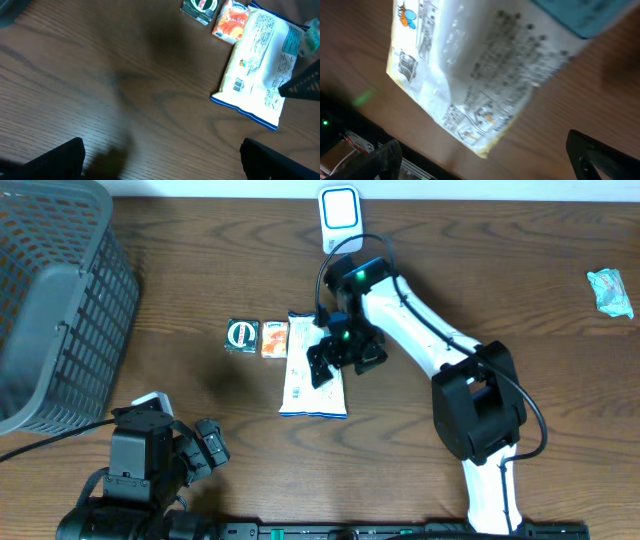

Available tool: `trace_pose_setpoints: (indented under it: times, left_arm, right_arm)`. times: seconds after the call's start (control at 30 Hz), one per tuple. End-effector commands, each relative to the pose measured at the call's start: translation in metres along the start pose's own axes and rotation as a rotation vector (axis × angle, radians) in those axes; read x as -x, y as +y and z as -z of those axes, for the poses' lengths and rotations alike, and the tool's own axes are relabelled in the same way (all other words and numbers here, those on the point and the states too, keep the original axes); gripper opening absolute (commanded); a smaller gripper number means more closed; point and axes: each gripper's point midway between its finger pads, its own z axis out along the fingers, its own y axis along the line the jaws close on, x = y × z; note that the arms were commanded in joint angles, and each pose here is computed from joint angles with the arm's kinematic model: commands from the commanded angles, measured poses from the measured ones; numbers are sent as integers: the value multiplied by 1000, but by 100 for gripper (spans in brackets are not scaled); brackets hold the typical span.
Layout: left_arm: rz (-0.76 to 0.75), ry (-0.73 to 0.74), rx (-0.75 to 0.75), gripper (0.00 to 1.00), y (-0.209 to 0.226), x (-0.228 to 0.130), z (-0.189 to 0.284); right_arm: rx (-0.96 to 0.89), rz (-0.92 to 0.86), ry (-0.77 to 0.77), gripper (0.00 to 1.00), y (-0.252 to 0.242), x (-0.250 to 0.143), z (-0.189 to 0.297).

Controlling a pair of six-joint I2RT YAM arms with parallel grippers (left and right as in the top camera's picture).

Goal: Scan the item barcode
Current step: 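Move the right gripper onto the white snack bag and grasp it, then carry the white snack bag right and set it down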

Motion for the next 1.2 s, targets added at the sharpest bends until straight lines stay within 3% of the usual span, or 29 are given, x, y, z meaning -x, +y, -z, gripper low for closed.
trace_pose_setpoints:
  times: [0.0, 0.4, 0.83, 1.1, 1.13, 1.17]
  left_arm:
    - [0, -5, 9, 98, 2, 0, 0]
    - [0, -5, 9, 97, 2, 0, 0]
    - [0, -5, 9, 98, 2, 0, 0]
    - [0, -5, 9, 98, 2, 0, 0]
    - [0, -5, 9, 98, 2, 0, 0]
    - [0, -5, 9, 98, 2, 0, 0]
  right_arm:
    - [-9, -66, -14, 99, -1, 6, -5]
    - [15, -173, -124, 99, -23, 33, -3]
    - [423, -150, -197, 99, -11, 43, -35]
    - [451, -128, -227, 99, -2, 47, -50]
    - [450, -124, -228, 98, -1, 48, -50]
    - [451, -123, -230, 88, -1, 48, -50]
